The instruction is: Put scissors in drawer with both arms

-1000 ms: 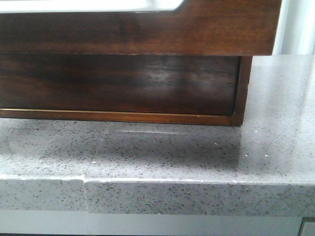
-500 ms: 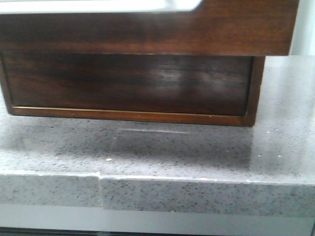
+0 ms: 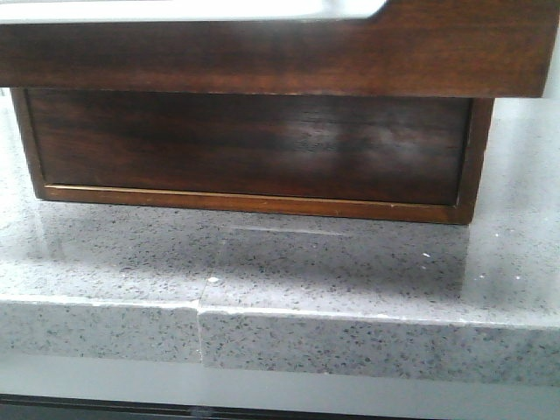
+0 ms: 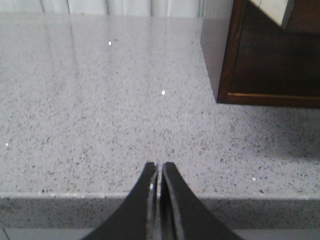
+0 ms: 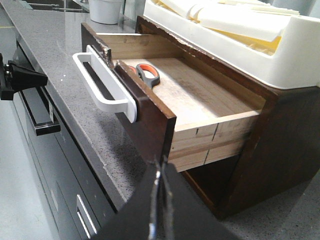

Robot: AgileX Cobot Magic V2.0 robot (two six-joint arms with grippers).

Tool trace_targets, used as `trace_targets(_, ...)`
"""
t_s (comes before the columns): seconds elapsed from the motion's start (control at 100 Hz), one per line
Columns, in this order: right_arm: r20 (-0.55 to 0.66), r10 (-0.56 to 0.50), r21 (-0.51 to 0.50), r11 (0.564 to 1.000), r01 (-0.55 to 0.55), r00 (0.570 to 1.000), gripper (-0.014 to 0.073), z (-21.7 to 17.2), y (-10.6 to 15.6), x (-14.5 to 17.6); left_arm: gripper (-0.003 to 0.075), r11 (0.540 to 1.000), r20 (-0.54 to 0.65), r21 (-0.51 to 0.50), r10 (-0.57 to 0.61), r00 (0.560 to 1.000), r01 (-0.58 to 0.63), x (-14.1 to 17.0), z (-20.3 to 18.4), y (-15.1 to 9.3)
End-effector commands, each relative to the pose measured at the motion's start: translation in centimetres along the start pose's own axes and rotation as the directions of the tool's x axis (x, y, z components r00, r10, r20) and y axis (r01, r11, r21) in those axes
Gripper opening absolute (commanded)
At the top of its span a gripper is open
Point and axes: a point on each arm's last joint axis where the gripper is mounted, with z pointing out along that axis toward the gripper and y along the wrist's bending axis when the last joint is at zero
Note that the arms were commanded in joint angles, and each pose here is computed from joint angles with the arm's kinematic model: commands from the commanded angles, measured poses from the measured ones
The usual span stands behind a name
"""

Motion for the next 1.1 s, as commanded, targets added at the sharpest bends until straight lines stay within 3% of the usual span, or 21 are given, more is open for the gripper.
trace_targets(0.0,0.085,-0.008,0.026,1.000,0.006,0.996,-0.0045,-0.1,-0.3,-1.3,-0.0020,1.000,0.039,0.009,-0.009,0.999,0.009,0.3,0.0,0.0)
trace_targets(0.74,0.080,-0.014,0.028,1.000,0.011,0.997,-0.0045,0.0,-0.3,-1.2,-0.0020,1.000,0.025,0.008,-0.009,1.000,0.009,0.4,0.0,0.0)
trace_targets(0.85,0.048,-0.096,0.132,0.987,0.089,0.994,-0.0045,0.8,-0.7,-0.2,-0.0020,1.000,0.025,0.008,-0.009,1.000,0.009,0.4,0.0,0.0)
trace_targets(0.96,0.107,0.032,0.243,0.968,-0.058,0.994,-0.0045,2.6,-0.6,1.8,-0.0020,1.000,0.025,0.008,-0.009,1.000,0.009,0.4,0.0,0.0)
trace_targets(1.09,0.198,0.074,0.399,0.905,-0.149,0.977,-0.0045,4.8,-0.8,6.0,-0.0020,1.000,0.025,0.008,-0.009,1.000,0.009,0.4,0.0,0.0)
